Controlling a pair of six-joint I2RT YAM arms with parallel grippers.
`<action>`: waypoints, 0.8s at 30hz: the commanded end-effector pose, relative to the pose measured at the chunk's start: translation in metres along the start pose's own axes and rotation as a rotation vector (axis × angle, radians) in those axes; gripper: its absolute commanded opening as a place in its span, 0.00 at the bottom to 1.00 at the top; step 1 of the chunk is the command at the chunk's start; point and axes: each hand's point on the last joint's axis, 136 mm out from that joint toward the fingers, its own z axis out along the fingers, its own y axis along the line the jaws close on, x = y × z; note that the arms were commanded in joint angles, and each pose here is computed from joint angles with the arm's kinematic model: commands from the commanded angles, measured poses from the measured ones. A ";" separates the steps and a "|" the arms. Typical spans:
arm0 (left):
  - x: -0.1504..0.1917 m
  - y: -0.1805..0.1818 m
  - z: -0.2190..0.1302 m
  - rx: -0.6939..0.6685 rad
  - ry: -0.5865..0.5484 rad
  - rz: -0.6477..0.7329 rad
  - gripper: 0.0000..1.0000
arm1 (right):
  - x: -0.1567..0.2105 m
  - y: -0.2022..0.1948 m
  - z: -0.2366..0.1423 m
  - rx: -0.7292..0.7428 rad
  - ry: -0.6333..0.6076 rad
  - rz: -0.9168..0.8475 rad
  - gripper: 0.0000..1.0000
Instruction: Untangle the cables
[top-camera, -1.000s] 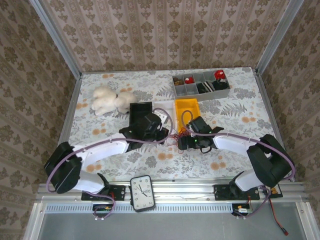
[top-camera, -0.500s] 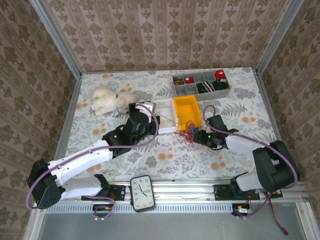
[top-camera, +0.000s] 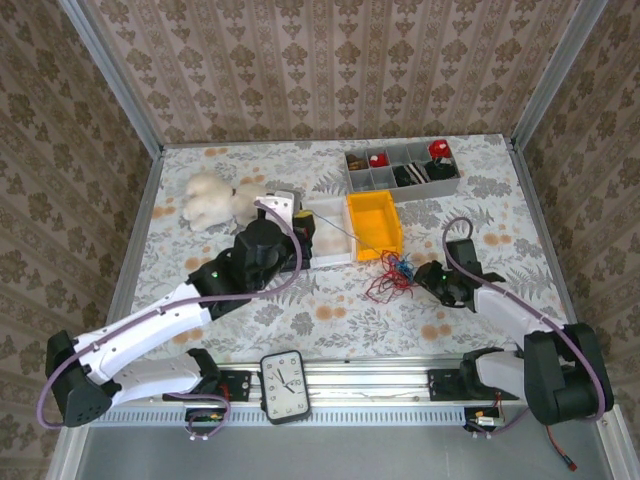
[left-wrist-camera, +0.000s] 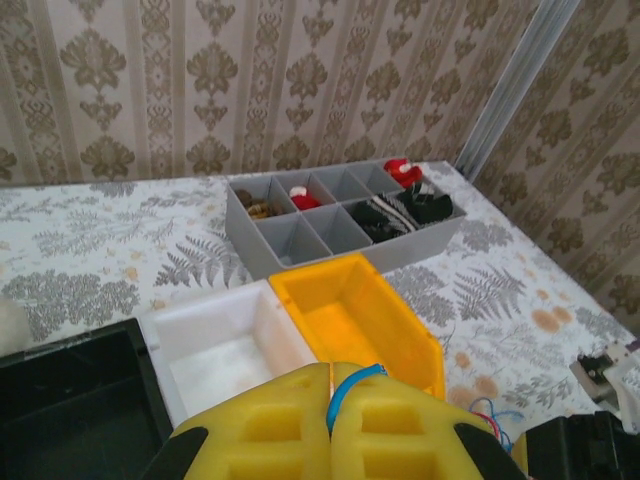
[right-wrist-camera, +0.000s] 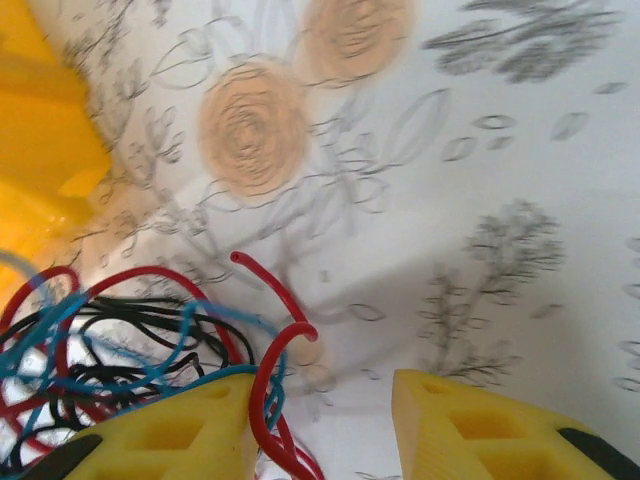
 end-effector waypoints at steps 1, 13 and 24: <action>-0.046 0.003 -0.020 -0.029 -0.139 -0.030 0.00 | 0.004 -0.024 -0.004 0.071 -0.004 0.077 0.39; -0.025 -0.060 0.020 0.205 0.037 0.129 0.00 | -0.019 0.040 -0.035 -0.217 -0.103 -0.092 0.75; -0.022 -0.066 0.033 0.225 0.021 0.090 0.00 | 0.004 0.077 -0.050 -0.279 -0.110 -0.369 0.89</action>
